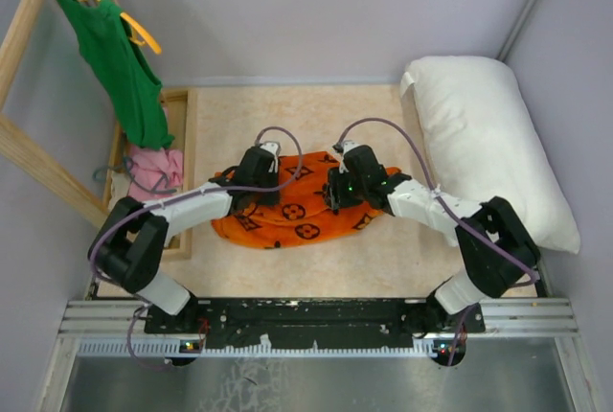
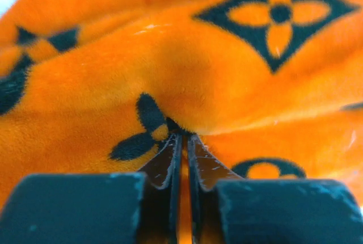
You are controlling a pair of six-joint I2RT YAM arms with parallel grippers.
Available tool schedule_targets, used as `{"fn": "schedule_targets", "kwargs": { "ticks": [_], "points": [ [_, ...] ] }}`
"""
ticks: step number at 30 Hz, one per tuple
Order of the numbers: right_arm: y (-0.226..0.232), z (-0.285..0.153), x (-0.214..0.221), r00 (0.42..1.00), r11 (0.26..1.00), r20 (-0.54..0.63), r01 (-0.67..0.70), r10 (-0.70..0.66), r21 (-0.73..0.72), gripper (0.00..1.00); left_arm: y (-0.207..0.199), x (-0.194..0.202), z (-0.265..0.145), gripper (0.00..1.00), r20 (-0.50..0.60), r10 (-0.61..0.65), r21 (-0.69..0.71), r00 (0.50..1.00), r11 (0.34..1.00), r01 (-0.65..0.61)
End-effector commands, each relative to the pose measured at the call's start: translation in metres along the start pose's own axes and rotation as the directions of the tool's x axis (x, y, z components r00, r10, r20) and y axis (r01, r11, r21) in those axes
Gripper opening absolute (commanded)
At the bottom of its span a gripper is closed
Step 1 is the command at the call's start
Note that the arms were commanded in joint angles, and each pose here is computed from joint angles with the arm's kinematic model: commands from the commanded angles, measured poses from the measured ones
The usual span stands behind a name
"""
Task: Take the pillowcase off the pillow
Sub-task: Adjust the pillowcase at the center of the board.
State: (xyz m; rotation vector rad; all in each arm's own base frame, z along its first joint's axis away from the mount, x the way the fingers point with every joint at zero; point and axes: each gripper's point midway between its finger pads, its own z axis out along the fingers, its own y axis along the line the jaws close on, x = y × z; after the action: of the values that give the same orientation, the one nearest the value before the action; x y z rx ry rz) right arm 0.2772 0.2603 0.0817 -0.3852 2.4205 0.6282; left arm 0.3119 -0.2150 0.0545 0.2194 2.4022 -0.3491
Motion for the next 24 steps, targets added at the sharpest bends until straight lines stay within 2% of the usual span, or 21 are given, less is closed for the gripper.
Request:
{"fn": "schedule_targets", "kwargs": {
  "ticks": [1,7,11,13,16,18,20,21,23,24],
  "points": [
    [0.001,0.004,-0.059,0.989,0.998,0.139,-0.052,0.056,-0.037,0.41,0.006,-0.064,0.022,0.00,0.138,-0.017,-0.025,0.990,0.999,0.021],
    [-0.035,0.017,-0.089,0.981,0.992,0.177,-0.094,0.078,0.088,0.43,0.027,-0.125,0.036,0.00,0.231,-0.029,-0.090,0.973,0.995,0.052],
    [-0.060,0.030,-0.104,0.974,0.981,0.191,-0.145,0.119,0.130,0.46,0.050,-0.145,0.044,0.00,0.266,-0.033,-0.155,0.963,0.985,0.077],
    [-0.049,0.024,-0.115,0.974,0.989,0.211,-0.103,0.080,0.102,0.54,0.057,-0.142,0.047,0.00,0.254,-0.037,-0.161,0.967,0.984,0.079],
    [-0.010,-0.004,-0.129,0.956,0.998,0.290,0.032,-0.047,0.056,0.75,0.053,-0.129,0.044,0.00,0.244,-0.040,-0.126,0.969,0.989,0.072],
    [0.017,-0.016,-0.127,0.936,0.991,0.327,0.134,-0.130,0.011,0.80,0.050,-0.118,0.040,0.01,0.240,-0.057,-0.095,0.969,0.992,0.082],
    [0.043,-0.024,-0.119,0.917,0.967,0.354,0.232,-0.183,-0.101,0.80,0.047,-0.110,0.035,0.22,0.236,-0.072,-0.066,0.969,0.994,0.090],
    [0.050,-0.026,-0.113,0.911,0.953,0.360,0.267,-0.201,-0.145,0.80,0.043,-0.108,0.031,0.35,0.235,-0.077,-0.046,0.969,0.995,0.090],
    [0.062,-0.025,-0.104,0.902,0.917,0.353,0.336,-0.248,-0.214,0.78,0.040,-0.106,0.021,0.72,0.238,-0.087,-0.017,0.967,0.995,0.093],
    [0.067,-0.023,-0.098,0.903,0.897,0.333,0.363,-0.272,-0.251,0.76,0.038,-0.107,0.014,0.86,0.246,-0.090,-0.004,0.965,0.996,0.094]
  ]
}}
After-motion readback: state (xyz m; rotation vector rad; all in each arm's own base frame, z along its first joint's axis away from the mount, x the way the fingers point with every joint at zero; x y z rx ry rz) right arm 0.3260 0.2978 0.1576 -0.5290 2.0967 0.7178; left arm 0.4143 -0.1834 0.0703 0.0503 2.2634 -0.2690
